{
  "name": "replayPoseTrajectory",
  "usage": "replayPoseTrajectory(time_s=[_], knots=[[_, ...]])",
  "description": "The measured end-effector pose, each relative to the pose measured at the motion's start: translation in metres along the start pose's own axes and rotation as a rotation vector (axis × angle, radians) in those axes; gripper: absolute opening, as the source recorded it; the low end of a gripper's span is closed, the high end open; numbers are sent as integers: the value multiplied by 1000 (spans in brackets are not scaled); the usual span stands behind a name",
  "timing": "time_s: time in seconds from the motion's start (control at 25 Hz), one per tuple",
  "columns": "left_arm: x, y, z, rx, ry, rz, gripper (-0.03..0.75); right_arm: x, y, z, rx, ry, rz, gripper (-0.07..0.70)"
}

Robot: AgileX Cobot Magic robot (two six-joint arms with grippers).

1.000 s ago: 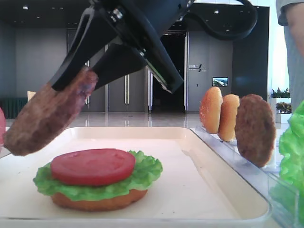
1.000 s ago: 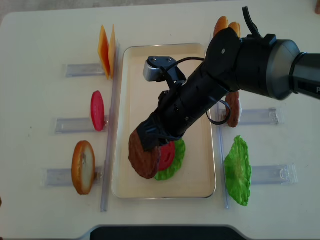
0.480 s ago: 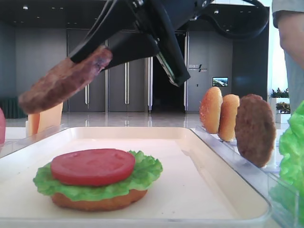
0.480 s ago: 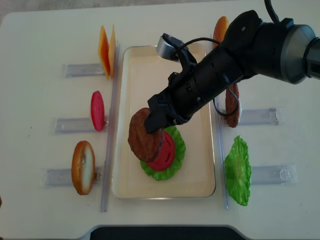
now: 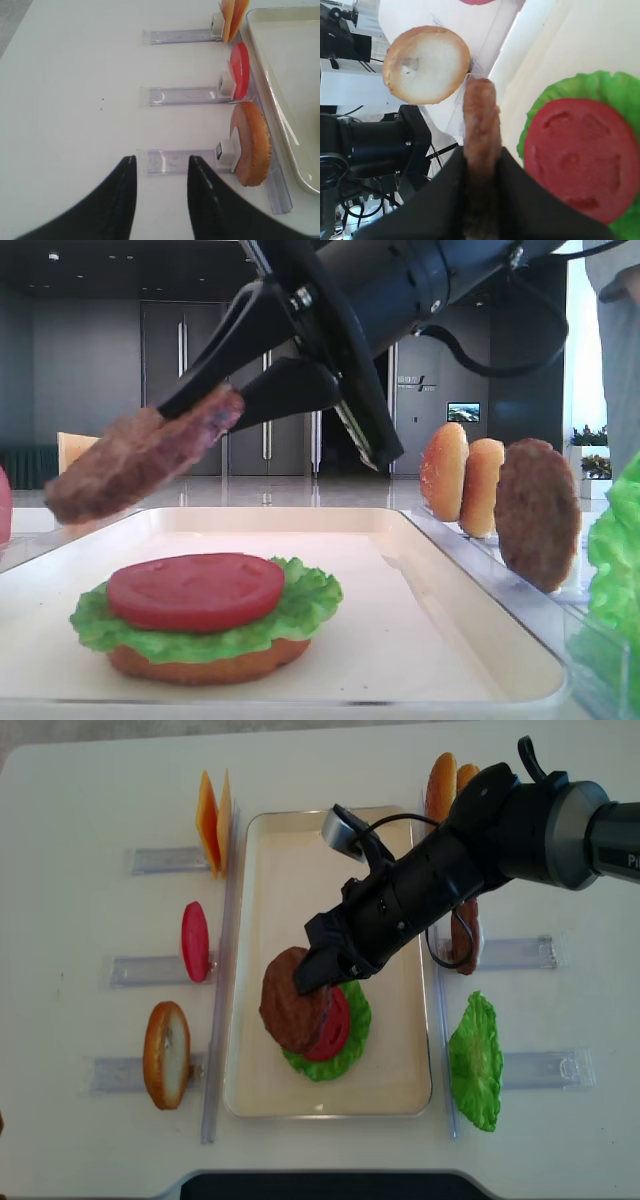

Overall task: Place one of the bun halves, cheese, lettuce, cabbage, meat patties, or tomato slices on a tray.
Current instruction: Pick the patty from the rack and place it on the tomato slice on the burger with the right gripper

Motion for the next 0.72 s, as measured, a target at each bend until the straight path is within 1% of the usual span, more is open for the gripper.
replayPoseTrajectory(time_s=[0.2, 0.24, 0.32, 0.72], knots=[[0, 0, 0, 0, 0, 0, 265, 5, -25, 4, -37, -13, 62, 134], [0, 0, 0, 0, 0, 0, 265, 6, -30, 7, -52, -11, 71, 134], [0, 0, 0, 0, 0, 0, 265, 6, -36, 12, -69, -7, 81, 134], [0, 0, 0, 0, 0, 0, 265, 5, -37, 13, -75, -9, 80, 134]])
Point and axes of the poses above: a point on each arm's last joint axis where the gripper is mounted, x pointing back along that axis away from the gripper, y along the wrist's bending axis when the last joint is at zero, z = x × y, the point moved 9 cm from there along -x, pointing out along that axis toward the gripper, and after that the axes turned 4 degrees about -x, right-handed, at the moved point
